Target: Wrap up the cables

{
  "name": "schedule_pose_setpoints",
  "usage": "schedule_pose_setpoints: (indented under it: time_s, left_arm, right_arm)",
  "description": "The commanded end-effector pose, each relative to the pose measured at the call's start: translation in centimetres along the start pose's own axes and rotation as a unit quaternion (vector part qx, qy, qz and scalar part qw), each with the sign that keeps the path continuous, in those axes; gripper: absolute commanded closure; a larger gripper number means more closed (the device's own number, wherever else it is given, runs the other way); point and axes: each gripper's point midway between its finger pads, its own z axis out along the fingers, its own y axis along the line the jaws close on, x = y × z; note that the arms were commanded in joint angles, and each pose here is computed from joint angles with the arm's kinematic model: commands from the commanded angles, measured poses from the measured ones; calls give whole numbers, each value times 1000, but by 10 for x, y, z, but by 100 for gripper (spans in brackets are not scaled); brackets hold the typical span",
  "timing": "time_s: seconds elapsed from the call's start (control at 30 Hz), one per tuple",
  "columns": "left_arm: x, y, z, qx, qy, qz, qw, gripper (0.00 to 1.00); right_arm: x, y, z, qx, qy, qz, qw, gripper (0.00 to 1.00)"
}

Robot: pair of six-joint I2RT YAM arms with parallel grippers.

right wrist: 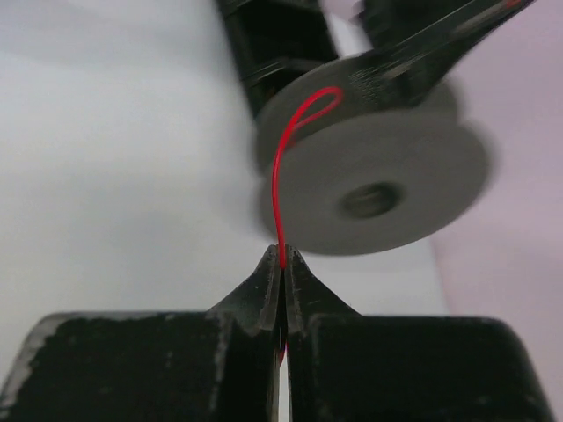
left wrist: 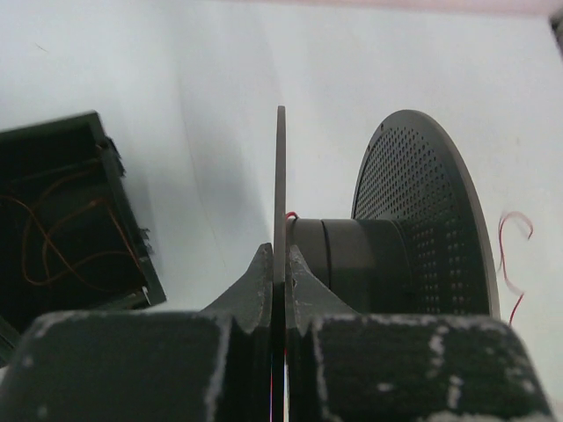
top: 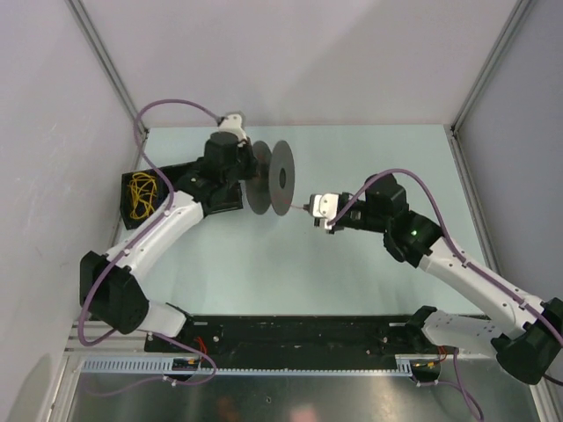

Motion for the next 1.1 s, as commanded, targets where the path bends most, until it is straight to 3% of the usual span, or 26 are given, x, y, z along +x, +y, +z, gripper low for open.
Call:
schedule_pose_setpoints:
  time_s: [0.0,0.23,0.47,0.77,0.87,0.93,1.0,1.07]
  left_arm:
    - [0,-32,-18,54,-26,50,997,100]
    - [34,-64,-48,184,13,120,976,100]
    - [49,-89,-104,331,5,197,923,100]
    - [-22,-119,-179,435,-76,183,878,100]
    - [-60,-125,-194,436,-109,170,877,100]
    - [-83,-126,-199,426,-131,164,880,100]
    - [-102,-125,-198,411,-149,158,885,100]
    - [-119,-124,-198,397,-165,154,890,100]
  right_arm:
    - [-39,-68,-5,119,-27,-60,991,100]
    - [-29,-148,-29,256,-10,-80,963,100]
    - [39,-190,-63,287,45,-21,957,100]
    - [121,-186,-77,262,110,73,956,98]
    - [138,-172,-73,236,122,107,958,79]
    - [142,-163,-69,219,119,129,960,55]
    - [144,-151,-65,195,115,153,962,36]
    - [145,-135,-61,165,114,177,964,27]
